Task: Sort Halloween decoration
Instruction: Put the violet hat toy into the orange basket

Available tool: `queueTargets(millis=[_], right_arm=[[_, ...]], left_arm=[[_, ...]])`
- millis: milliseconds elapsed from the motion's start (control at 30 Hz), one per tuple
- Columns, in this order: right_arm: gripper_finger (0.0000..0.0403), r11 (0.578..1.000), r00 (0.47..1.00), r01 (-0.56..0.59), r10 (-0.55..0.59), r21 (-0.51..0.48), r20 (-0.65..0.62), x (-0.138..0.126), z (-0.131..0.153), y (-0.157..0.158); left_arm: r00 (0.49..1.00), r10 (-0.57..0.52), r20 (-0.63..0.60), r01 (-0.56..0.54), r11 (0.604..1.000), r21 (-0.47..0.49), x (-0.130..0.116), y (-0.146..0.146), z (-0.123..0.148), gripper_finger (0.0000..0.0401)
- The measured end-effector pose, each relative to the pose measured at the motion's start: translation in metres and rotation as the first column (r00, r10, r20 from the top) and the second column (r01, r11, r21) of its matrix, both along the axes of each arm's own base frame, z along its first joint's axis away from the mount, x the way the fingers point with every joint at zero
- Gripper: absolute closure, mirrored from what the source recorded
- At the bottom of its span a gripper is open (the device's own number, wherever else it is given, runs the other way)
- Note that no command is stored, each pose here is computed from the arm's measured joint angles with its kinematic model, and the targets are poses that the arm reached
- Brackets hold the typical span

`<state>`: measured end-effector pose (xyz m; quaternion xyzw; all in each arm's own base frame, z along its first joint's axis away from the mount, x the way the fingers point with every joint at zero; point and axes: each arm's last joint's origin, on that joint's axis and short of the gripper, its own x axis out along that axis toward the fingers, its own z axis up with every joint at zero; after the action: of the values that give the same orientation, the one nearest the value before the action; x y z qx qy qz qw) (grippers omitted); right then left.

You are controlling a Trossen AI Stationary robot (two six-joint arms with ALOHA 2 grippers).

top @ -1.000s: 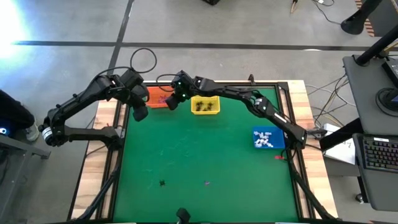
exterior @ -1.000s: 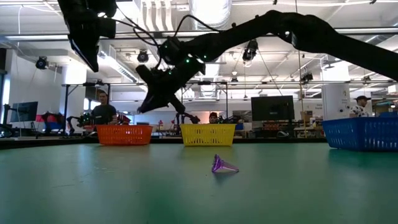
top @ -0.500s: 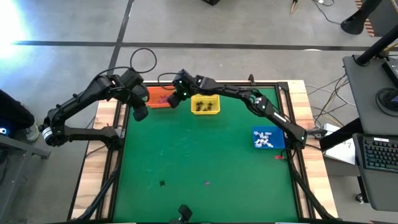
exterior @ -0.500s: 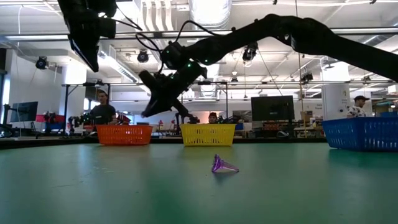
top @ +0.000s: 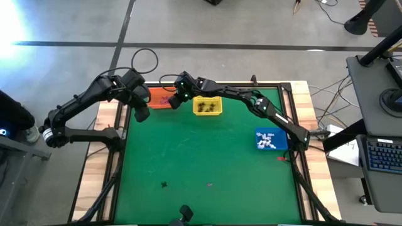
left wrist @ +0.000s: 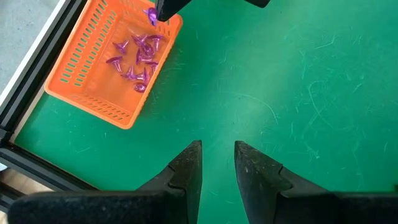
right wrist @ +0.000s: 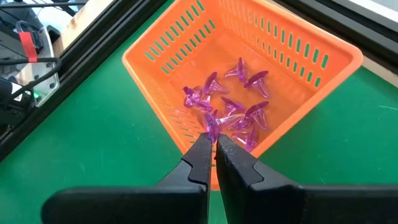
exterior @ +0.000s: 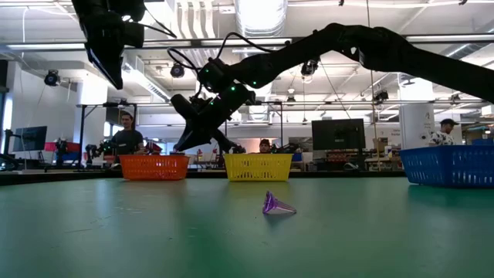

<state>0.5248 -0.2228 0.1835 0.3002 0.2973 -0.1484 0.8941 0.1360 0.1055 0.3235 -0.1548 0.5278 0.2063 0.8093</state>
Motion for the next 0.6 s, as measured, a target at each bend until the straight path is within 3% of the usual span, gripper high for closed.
queueTargets(millis=[600], right_arm=[[0.039,1.0,1.0,-0.011,0.011,-0.02,0.011,0.0008,0.001,-0.0003]], left_arm=[[1.0,-0.005,-0.003,0.005,1.0,0.002,-0.0002,0.0,-0.0001,0.0324]])
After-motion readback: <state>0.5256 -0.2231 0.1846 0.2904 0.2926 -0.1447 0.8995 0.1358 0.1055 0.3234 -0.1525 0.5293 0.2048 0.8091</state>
